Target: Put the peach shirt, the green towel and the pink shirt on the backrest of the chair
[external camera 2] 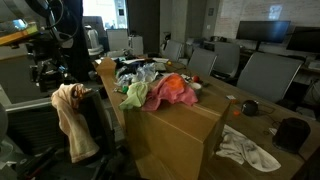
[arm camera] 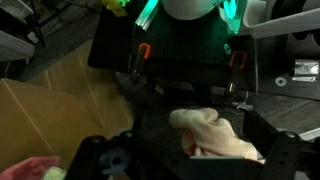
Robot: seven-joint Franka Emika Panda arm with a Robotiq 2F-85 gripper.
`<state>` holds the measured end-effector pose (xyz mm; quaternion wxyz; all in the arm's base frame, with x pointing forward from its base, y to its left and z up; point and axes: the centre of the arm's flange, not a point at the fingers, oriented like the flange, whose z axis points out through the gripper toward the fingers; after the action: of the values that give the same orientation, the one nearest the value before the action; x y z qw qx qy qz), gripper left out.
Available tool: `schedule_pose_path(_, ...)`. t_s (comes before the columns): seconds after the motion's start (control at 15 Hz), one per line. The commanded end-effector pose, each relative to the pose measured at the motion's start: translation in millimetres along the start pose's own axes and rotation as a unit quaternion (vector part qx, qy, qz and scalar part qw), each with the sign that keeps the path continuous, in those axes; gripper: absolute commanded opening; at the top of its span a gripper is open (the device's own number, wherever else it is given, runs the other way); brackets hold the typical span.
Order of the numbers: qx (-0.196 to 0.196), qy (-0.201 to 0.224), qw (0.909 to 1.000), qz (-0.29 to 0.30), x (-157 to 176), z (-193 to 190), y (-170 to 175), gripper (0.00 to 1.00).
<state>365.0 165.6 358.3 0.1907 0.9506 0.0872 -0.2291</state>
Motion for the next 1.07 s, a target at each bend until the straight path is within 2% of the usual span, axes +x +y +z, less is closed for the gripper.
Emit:
schedule_pose_path(0.0, 0.012, 0.016, 0.9996, 0.019, 1, -13, 27, 1.0)
schedule_pose_path(0.13, 0.024, 0.033, 0.9985, 0.036, 3, -24, 49, 1.0)
schedule_pose_path(0.47, 0.039, 0.133, 0.9872, 0.079, 6, -73, 116, 1.0)
schedule_pose_path(0.73, 0.042, 0.214, 0.9697, 0.11, 17, -104, 156, 1.0)
schedule_pose_path(1.0, 0.064, 0.276, 0.9483, 0.144, 41, -119, 182, 1.0)
